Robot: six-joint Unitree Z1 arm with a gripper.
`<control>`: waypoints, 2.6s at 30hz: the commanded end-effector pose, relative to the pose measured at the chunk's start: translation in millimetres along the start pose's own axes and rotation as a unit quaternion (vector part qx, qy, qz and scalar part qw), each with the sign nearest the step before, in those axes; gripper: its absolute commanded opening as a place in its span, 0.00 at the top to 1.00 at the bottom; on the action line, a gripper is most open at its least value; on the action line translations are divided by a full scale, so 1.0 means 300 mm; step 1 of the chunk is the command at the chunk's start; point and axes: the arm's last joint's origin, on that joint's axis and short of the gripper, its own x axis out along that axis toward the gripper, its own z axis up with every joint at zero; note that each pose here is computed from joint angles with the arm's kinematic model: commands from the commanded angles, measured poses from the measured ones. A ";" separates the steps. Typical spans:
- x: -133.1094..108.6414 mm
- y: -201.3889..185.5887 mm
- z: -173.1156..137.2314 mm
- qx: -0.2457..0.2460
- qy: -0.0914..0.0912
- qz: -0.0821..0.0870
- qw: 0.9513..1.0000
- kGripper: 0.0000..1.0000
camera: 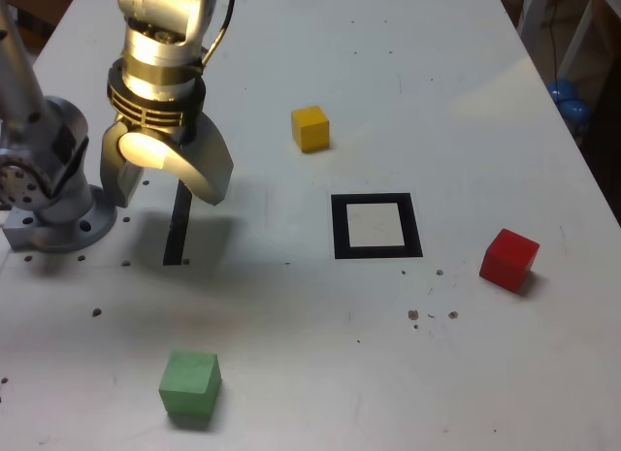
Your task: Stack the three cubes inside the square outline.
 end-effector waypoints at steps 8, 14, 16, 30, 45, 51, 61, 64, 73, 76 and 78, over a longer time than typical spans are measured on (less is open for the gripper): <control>-0.004 0.000 0.001 -0.002 -0.001 -0.001 1.000 0.01; -0.005 0.000 0.015 -0.001 0.003 -0.001 1.000 0.01; -0.006 0.000 0.027 0.002 0.005 -0.001 1.000 0.01; -0.099 -0.058 0.195 0.056 -0.009 0.028 0.998 0.01; -0.240 -0.128 0.435 0.128 -0.013 0.060 0.990 0.01; -0.292 -0.146 0.540 0.150 -0.017 0.062 0.987 0.01; -0.355 -0.180 0.699 0.194 -0.040 0.068 0.978 0.01; -0.375 -0.186 0.737 0.211 -0.051 0.072 0.974 0.01; -0.398 -0.206 0.845 0.246 -0.066 0.082 0.964 0.02; -0.392 -0.220 0.882 0.254 -0.069 0.082 0.961 0.02; -0.385 -0.229 0.907 0.259 -0.071 0.082 0.960 0.02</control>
